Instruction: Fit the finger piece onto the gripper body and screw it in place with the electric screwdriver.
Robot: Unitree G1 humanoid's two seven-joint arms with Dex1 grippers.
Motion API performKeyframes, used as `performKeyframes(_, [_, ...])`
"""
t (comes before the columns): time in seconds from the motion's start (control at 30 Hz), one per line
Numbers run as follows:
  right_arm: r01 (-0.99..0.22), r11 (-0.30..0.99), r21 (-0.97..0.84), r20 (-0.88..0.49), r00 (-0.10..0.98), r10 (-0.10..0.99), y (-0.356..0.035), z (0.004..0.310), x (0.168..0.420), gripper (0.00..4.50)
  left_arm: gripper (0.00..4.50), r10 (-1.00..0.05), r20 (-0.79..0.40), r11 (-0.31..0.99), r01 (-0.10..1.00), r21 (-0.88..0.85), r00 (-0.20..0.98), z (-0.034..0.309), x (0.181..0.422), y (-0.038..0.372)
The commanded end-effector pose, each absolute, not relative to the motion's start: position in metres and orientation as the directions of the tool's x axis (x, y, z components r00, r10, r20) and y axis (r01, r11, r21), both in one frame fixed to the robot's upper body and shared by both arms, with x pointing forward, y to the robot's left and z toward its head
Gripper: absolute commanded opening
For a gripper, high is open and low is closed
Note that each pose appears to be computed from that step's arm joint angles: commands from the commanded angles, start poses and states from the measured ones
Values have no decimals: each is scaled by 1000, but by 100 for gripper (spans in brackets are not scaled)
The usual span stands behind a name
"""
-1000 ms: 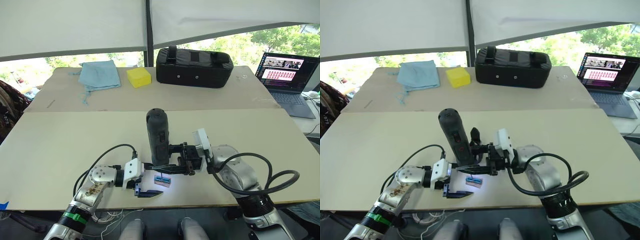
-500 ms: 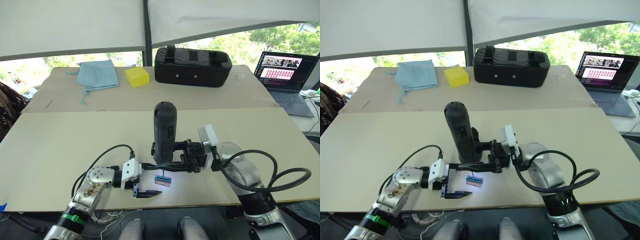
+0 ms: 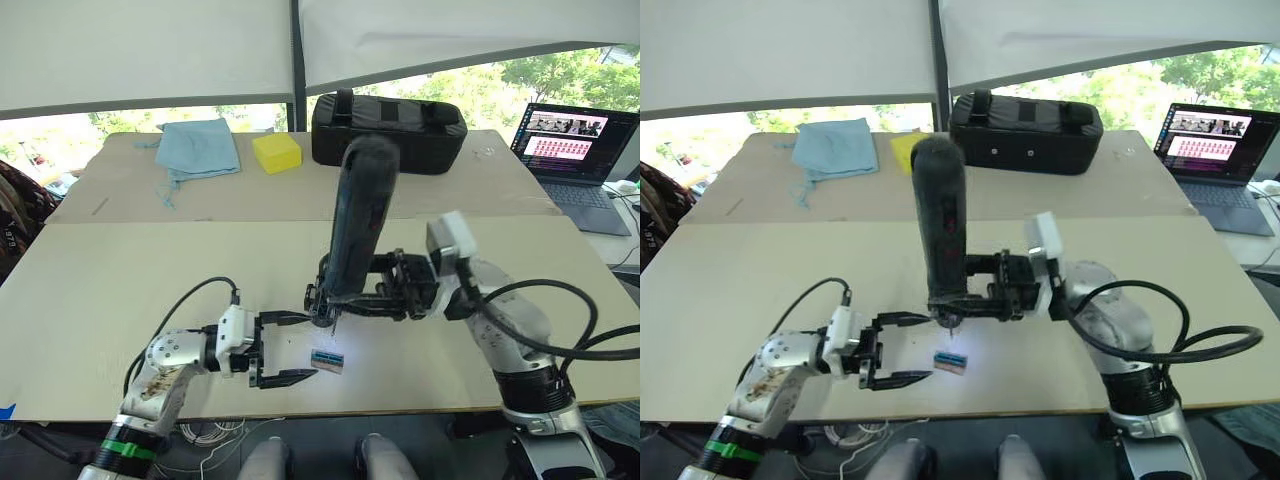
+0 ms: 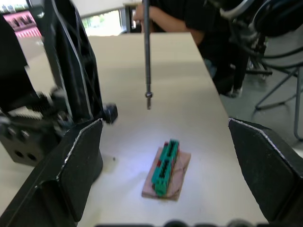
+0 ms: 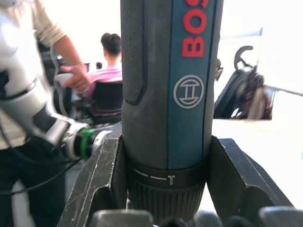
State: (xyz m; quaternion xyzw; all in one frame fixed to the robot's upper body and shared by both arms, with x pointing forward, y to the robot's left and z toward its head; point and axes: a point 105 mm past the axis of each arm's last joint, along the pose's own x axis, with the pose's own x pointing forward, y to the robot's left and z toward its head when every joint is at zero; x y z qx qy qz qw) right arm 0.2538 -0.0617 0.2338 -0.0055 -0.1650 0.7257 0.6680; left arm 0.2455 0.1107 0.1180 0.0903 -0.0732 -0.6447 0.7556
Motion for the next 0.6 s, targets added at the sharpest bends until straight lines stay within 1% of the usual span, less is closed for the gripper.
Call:
performKeyframes(0.03, [-946,-47,-319,260,-135,956,-68,261,245,190,445,-981,58,196,946,258,187,141,243,118])
performKeyframes(0.17, [-943,-27,-333,260,-119,958,-75,270,246,190,445,-968,61,249,942,223,242,147,238,134])
performKeyframes(0.27, [-940,-14,-342,255,-107,961,-81,274,247,190,445,-957,30,288,941,177,287,142,233,150])
performKeyframes(0.33, [-939,-6,-345,251,-99,963,-85,277,247,190,445,-941,10,337,928,156,340,137,233,164])
performKeyframes(0.47, [-938,6,-347,239,-82,967,-91,279,247,190,445,-901,-60,416,895,164,430,122,236,185])
performKeyframes(0.53, [-938,8,-346,236,-79,968,-92,279,247,190,445,-886,-96,436,884,167,455,113,240,186])
performKeyframes(0.6, [-938,8,-347,235,-79,969,-92,280,247,190,445,-880,-108,443,881,167,463,109,246,180])
